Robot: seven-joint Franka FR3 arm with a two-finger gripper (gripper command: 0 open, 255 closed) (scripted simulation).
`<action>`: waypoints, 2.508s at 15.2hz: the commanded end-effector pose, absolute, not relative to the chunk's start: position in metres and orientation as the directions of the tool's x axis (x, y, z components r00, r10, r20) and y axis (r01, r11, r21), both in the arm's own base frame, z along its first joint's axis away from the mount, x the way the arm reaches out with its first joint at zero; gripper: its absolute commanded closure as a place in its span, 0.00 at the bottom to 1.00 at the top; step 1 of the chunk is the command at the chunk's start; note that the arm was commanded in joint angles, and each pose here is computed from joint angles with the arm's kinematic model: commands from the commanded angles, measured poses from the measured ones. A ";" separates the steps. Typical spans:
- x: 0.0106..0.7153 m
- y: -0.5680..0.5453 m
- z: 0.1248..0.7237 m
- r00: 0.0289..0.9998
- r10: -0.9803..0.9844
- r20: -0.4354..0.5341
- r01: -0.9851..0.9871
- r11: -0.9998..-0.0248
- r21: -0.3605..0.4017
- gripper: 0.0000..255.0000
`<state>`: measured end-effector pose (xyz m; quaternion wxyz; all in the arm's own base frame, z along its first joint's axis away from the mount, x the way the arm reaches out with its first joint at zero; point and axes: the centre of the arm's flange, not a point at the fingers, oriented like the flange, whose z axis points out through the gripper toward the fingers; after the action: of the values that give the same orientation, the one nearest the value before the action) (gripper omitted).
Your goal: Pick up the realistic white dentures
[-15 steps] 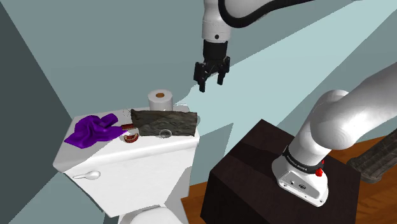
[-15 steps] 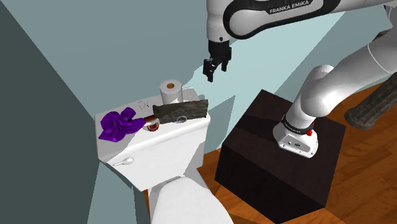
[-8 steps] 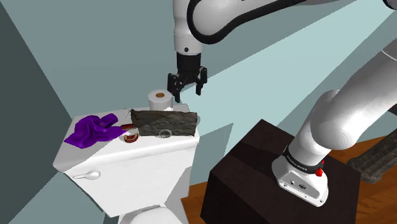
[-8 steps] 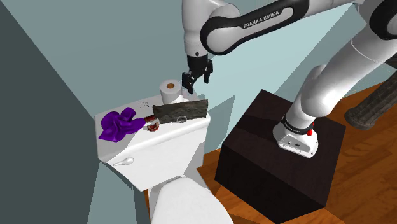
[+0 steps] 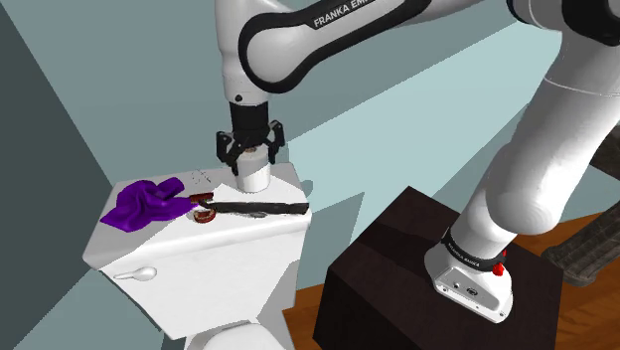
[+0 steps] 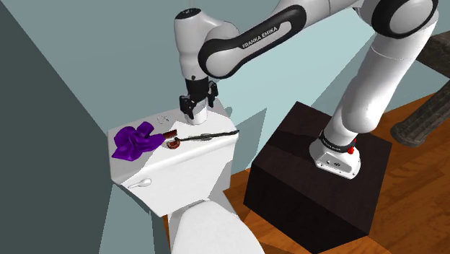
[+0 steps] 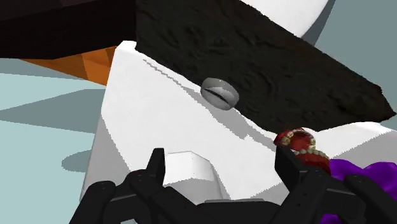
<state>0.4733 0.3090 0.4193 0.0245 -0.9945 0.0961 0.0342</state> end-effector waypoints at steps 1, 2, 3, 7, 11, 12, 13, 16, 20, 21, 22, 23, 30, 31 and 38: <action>0.485 0.334 0.408 0.976 -0.205 -0.073 -0.209 -0.977 -0.045 0.00; 0.492 0.344 0.404 0.974 -0.212 -0.073 -0.216 -0.975 -0.046 0.00; 0.500 0.354 0.399 0.973 -0.219 -0.073 -0.223 -0.974 -0.048 0.00; 0.529 0.393 0.381 0.966 -0.246 -0.074 -0.250 -0.967 -0.052 0.00; 0.546 0.415 0.365 0.962 -0.262 -0.074 -0.266 -0.962 -0.055 0.00; 0.546 0.415 0.360 0.962 -0.262 -0.074 -0.266 -0.962 -0.055 0.00; 0.546 0.415 0.355 0.962 -0.262 -0.074 -0.266 -0.962 -0.055 0.00; 0.546 0.415 0.339 0.962 -0.262 -0.074 -0.266 -0.962 -0.055 0.00; 0.547 0.415 0.331 0.962 -0.262 -0.074 -0.266 -0.962 -0.055 1.00; 0.547 0.415 0.331 0.962 -0.262 -0.074 -0.266 -0.962 -0.055 1.00; 0.547 0.415 0.331 0.962 -0.262 -0.074 -0.266 -0.962 -0.055 1.00; 0.547 0.415 0.331 0.962 -0.262 -0.074 -0.266 -0.962 -0.055 1.00; 0.546 0.415 0.336 0.962 -0.262 -0.074 -0.266 -0.962 -0.055 1.00; 0.546 0.415 0.341 0.962 -0.262 -0.074 -0.266 -0.962 -0.055 1.00; 0.546 0.415 0.378 0.962 -0.262 -0.074 -0.266 -0.962 -0.055 1.00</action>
<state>0.5465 0.4155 0.3730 0.0322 -0.9900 0.1335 0.0329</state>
